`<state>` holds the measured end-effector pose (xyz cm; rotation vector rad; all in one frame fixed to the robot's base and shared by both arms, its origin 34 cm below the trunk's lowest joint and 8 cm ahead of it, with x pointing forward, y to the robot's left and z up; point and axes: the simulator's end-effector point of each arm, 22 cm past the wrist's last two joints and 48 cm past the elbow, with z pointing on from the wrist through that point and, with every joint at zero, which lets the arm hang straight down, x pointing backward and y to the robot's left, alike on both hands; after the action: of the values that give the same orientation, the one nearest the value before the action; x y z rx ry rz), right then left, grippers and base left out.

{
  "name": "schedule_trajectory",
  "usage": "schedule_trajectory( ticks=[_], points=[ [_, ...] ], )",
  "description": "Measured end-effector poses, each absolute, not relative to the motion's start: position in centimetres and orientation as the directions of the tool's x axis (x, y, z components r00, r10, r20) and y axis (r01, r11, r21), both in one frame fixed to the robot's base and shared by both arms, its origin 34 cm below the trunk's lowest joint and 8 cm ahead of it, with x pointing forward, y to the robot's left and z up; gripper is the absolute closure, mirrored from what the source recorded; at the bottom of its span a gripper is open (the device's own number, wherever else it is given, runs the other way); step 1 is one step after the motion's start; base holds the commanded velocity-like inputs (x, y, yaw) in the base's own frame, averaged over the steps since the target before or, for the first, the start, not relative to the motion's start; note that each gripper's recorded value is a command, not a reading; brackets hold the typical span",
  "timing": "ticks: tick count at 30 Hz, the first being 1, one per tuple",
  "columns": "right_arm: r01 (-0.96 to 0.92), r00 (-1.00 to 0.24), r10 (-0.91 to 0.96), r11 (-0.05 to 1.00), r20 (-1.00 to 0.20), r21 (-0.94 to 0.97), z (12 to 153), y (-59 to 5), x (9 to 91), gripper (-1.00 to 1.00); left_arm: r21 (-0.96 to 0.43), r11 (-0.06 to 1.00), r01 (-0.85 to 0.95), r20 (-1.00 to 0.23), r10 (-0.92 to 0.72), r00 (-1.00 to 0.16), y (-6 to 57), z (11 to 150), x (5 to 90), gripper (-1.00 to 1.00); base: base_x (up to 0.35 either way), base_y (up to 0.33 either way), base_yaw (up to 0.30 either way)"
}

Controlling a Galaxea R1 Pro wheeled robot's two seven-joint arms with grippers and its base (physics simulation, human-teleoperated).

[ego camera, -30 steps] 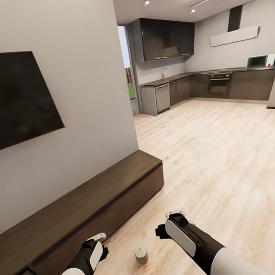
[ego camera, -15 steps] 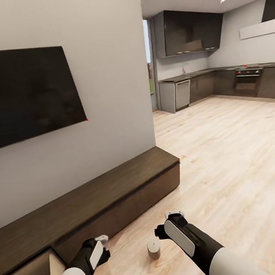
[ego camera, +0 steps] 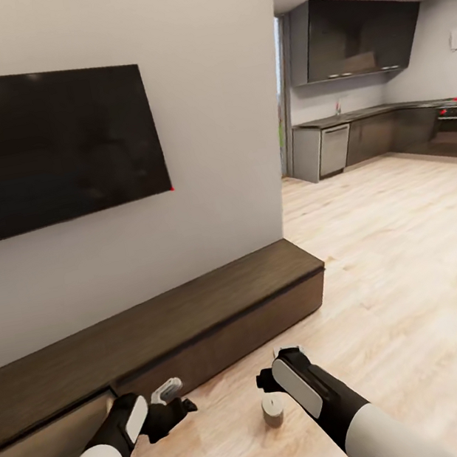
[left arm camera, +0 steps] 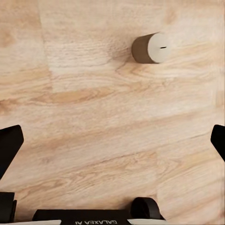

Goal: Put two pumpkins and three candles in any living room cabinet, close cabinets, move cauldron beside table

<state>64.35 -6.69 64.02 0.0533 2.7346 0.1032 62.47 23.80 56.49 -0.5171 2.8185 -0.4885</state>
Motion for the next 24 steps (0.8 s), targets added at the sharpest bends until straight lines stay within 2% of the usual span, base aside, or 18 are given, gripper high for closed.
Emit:
schedule_trajectory(
  ticks=[4,10,19,24],
  points=[
    [0.022,-0.919,0.051,0.997,-0.392,0.078,63.9,-6.7,64.4,-1.00,-0.377,0.876,-0.300,-0.162,-0.382,-0.910,23.7,56.4,62.5,-1.00,0.142,-0.236,0.230],
    [0.020,-0.921,0.048,0.997,-0.387,0.076,63.6,-6.7,64.4,-1.00,-0.377,0.876,-0.302,-0.156,-0.381,-0.911,23.6,56.1,62.3,-1.00,-0.004,-0.237,0.229],
    [0.018,-0.925,0.045,0.997,-0.377,0.075,63.1,-6.7,64.2,-1.00,-0.375,0.875,-0.306,-0.146,-0.381,-0.913,23.6,55.6,62.1,-1.00,0.009,-0.023,0.229],
    [0.019,-0.927,0.045,0.997,-0.372,0.075,62.8,-6.7,64.1,-1.00,-0.373,0.876,-0.306,-0.144,-0.380,-0.913,23.6,55.4,62.1,-1.00,0.199,-0.016,0.229]
  ],
)
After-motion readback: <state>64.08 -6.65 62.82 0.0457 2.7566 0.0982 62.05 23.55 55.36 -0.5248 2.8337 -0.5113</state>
